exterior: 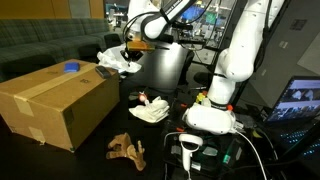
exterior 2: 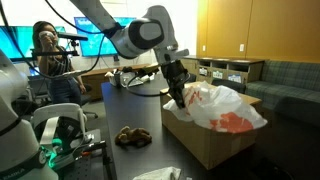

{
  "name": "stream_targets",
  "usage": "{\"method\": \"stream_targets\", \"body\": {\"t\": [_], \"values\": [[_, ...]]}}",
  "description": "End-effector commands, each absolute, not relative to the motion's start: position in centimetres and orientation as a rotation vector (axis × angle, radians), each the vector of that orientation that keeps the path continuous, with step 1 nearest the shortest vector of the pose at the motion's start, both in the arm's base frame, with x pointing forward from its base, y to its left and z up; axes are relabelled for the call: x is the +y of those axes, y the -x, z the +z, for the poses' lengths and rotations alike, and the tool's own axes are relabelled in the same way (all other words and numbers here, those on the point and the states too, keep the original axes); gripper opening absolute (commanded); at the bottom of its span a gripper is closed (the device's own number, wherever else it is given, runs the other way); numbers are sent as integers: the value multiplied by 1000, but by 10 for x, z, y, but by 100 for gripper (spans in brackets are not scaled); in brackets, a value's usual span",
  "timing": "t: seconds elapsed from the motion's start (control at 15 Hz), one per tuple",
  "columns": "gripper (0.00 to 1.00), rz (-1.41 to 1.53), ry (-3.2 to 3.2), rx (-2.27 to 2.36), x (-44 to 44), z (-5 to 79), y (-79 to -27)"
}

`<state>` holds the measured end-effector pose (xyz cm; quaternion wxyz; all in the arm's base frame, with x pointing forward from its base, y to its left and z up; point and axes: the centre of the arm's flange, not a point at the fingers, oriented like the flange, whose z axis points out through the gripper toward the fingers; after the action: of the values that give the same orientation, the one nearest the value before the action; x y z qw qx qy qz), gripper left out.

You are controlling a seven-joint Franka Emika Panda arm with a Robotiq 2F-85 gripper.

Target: Retrieve the stuffed deer from the box and place it on the table. Lift the black object on the table and position it on top of the box. Take the plastic on the box and place it to the right of the table. Grab the red toy and the towel, then place them on the box. Lastly, pick up the blue object from the box and place it on the table.

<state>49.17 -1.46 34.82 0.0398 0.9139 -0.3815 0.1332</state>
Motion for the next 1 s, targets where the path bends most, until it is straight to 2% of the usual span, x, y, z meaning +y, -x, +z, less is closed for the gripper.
{"method": "stream_targets", "body": {"t": [0.0,0.33,0.93], "values": [[10,430,-2773,-1457,-58,325,-451],[10,338,-2697,-1712,-100,284,-457],[10,109,-2567,-2022,-154,215,-525]]}}
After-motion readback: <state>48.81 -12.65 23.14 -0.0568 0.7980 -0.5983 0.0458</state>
